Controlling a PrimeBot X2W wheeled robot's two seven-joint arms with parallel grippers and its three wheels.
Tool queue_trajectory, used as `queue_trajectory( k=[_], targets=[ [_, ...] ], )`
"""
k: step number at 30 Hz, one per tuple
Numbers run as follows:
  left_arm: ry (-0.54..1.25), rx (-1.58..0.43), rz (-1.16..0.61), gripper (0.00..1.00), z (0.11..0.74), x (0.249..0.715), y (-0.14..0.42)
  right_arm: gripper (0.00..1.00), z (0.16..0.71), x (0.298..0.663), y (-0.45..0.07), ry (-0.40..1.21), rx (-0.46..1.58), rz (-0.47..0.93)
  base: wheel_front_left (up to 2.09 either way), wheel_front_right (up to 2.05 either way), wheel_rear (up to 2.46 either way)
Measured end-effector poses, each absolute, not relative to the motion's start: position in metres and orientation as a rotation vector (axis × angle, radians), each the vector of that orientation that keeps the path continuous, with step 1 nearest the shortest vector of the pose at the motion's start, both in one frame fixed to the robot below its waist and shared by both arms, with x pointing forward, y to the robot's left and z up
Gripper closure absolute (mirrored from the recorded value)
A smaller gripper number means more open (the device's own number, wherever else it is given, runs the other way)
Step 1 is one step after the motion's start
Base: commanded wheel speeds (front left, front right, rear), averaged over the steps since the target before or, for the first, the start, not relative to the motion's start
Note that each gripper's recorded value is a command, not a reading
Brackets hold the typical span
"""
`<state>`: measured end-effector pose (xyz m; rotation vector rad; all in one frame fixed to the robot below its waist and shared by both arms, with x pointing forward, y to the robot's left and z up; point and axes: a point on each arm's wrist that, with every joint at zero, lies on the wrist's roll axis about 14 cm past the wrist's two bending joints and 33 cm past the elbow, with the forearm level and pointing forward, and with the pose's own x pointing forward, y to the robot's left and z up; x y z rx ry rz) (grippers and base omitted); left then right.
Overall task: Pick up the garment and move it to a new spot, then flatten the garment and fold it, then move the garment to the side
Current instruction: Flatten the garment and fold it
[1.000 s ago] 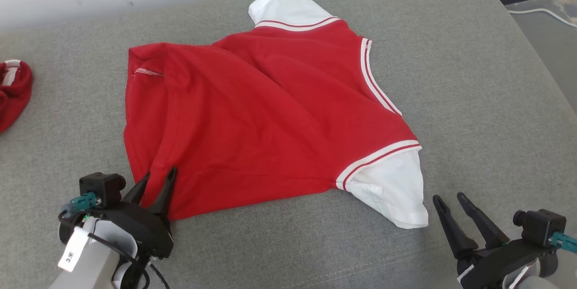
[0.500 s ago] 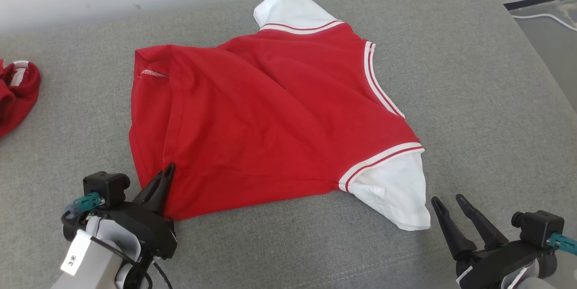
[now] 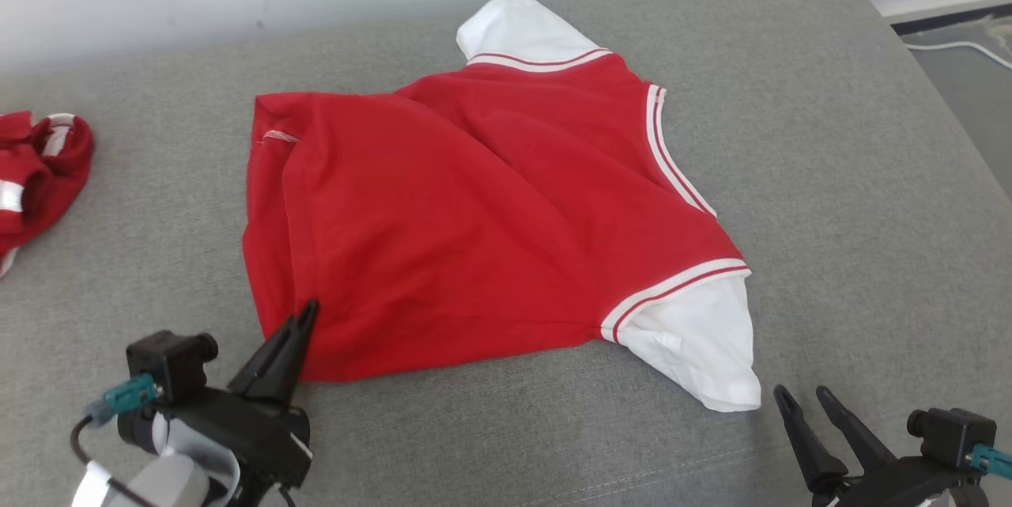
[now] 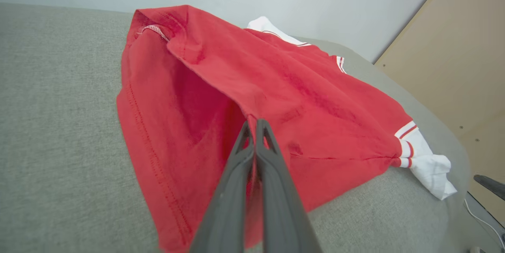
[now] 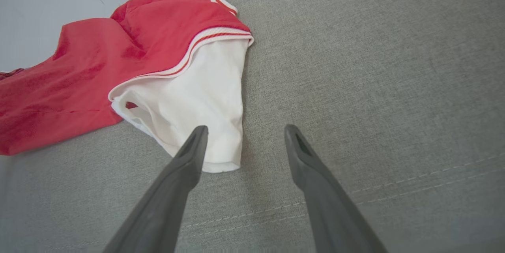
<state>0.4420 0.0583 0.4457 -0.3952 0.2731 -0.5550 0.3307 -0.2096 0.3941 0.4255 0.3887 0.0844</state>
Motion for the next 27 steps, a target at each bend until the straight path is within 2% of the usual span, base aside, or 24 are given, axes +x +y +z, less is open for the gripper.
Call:
queue_trajectory(
  k=[9, 27],
  targets=[
    [0.28, -0.439, -0.586, 1.0, 0.452, 0.412, 0.065, 0.0, 0.395, 0.337, -0.197, 0.382, 0.502, 0.085, 0.0, 0.0, 0.0],
    [0.323, -0.412, -0.575, 1.0, 0.441, 0.394, 0.088, 0.0, 0.378, 0.352, -0.178, 0.45, 0.746, 0.017, 0.0, 0.0, 0.0]
  ],
)
